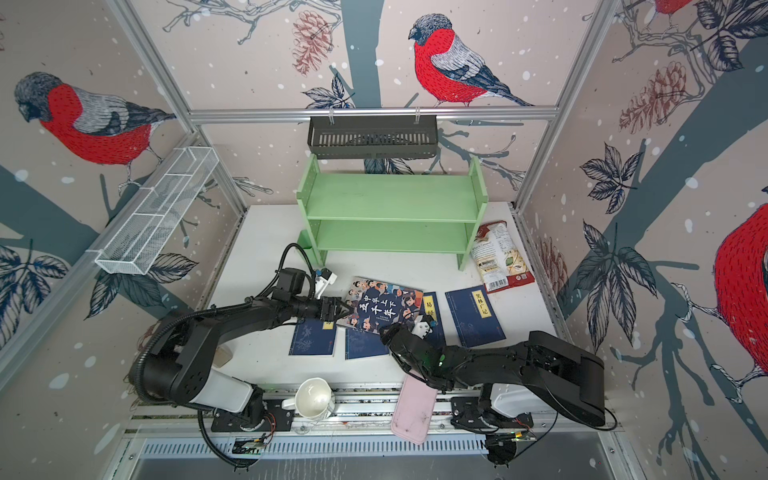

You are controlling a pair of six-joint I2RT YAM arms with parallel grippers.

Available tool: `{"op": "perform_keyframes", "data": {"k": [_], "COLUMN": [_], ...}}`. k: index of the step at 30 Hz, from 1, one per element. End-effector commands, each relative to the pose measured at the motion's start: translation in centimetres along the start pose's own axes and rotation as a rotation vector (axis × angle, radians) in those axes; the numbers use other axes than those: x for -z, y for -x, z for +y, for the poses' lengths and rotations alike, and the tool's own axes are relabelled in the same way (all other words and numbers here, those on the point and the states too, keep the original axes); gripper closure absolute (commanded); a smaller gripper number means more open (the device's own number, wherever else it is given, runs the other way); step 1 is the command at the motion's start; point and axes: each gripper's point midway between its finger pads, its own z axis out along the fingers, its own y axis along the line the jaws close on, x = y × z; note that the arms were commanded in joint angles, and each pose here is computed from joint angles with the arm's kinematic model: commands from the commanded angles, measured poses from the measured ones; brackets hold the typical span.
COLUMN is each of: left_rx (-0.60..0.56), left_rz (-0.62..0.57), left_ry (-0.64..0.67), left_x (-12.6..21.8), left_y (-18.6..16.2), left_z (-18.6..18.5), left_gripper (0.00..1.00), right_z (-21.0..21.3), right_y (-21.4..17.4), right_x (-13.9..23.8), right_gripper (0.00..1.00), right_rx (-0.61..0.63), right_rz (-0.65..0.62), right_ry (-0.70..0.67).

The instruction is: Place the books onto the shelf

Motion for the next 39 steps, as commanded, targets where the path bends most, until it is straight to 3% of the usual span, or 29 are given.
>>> {"op": "perform_keyframes", "data": {"k": [1,9,22,39], "left_rx": [-0.001,0.004,0.007,-0.016], "left_rz": [0.031,0.041,0.05,0.065], "left_ry": [-0.044,-0.053,-0.048,-0.059], "left_x": [-0.3,-0.5,-0.7,-1.0], "left_y": [-0.7,-0.9,-1.1,-1.5], "left_z": [-0.6,-0.6,-0.4,-0.9], "left_gripper": [0.16,0.19,0.2,0.21], "right_z": [0.1,-0.2,0.4,0.8], "right_y": [0.4,1.0,2.8,3.2], "right_x": [-0.2,0.0,0.3,-0.3], "right_gripper": [0.18,0.22,0.25,0.28], "right_rx": [-0.067,-0.125,-0.115,-0.148], "right_rz": [-0.053,-0.123,-0.267,-0.311], "right_ry": [0.025,0.048,0.031,0.108]}}
